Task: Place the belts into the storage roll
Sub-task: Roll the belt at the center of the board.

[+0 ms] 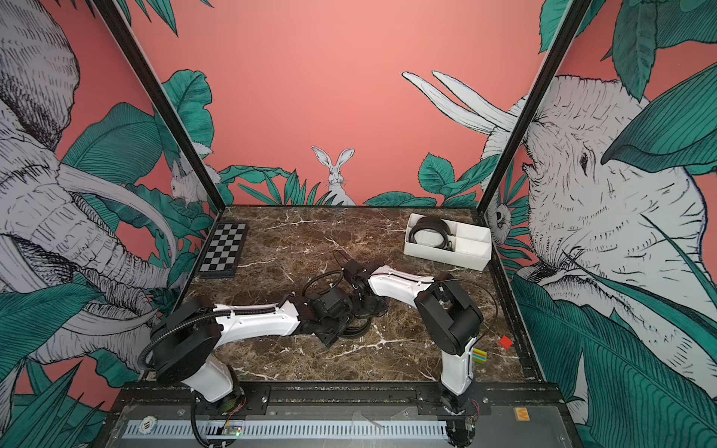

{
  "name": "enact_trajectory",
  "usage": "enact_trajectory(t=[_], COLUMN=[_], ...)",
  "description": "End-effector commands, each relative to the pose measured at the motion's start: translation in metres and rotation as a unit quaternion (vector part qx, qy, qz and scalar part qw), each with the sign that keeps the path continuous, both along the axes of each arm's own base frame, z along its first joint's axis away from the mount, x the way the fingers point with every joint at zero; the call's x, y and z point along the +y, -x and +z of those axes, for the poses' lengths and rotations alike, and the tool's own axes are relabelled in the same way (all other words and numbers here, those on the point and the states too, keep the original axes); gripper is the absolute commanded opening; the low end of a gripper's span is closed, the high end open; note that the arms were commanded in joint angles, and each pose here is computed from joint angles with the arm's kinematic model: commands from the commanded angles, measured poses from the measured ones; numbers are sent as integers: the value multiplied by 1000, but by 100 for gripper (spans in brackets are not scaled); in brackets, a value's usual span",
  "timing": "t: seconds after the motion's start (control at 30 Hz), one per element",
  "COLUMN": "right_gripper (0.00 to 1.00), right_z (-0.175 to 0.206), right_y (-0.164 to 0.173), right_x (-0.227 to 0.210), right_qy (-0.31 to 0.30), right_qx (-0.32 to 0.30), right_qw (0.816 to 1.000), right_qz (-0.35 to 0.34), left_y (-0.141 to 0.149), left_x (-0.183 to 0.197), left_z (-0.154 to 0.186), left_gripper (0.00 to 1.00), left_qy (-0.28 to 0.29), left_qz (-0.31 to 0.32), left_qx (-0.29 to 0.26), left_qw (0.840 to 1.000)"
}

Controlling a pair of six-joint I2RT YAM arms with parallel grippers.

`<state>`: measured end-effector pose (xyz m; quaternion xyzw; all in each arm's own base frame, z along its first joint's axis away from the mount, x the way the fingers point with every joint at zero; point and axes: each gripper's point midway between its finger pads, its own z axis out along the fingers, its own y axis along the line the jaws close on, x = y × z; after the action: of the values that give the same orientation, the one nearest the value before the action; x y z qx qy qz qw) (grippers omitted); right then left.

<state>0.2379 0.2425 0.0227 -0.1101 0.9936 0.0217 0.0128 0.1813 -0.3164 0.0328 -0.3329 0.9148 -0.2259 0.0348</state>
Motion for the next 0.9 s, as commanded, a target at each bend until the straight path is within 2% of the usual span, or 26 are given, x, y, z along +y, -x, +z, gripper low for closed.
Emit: enact_trajectory(t=[0.0,0.13,0.27,0.37,0.4,0.5,0.53,0.6,0.63,0.77,0.87], right_gripper=[0,0,0,0,6,35,42,48,50,55,58], right_z=[-20,-19,-15,-8,-3,22,33,52,60,73,71], right_y=[32,37,43,47,48,45,42,37,33,5,-25], right_x=[-3,-3,1,5,4,-1,-3,-14,-21,-45,-38], right_qy=[9,-3,-25,-47,-51,-74,-88,-114,-128,-166,-169], right_qx=[59,64,71,73,71,54,46,32,28,6,-5], right_qw=[998,998,997,996,996,996,995,992,991,982,981], right_qz=[7,4,-3,-6,-7,-12,-16,-31,-42,-92,-94], left_y=[3,11,18,15,12,6,5,-1,-4,-9,-9], left_x=[10,23,49,64,67,76,81,77,84,85,97], left_z=[-19,-32,-36,-36,-35,-30,-26,-20,-14,0,-1], left_gripper=[62,37,11,0,0,0,0,0,0,0,0], left_qy=[-26,-57,-119,-156,-165,-196,-208,-212,-234,-244,-268], left_qz=[5,-28,-84,-136,-164,-258,-289,-364,-398,-535,-594], left_qx=[20,39,54,52,49,44,47,27,23,-18,-13], left_qw=[999,997,988,977,971,945,933,906,887,809,759])
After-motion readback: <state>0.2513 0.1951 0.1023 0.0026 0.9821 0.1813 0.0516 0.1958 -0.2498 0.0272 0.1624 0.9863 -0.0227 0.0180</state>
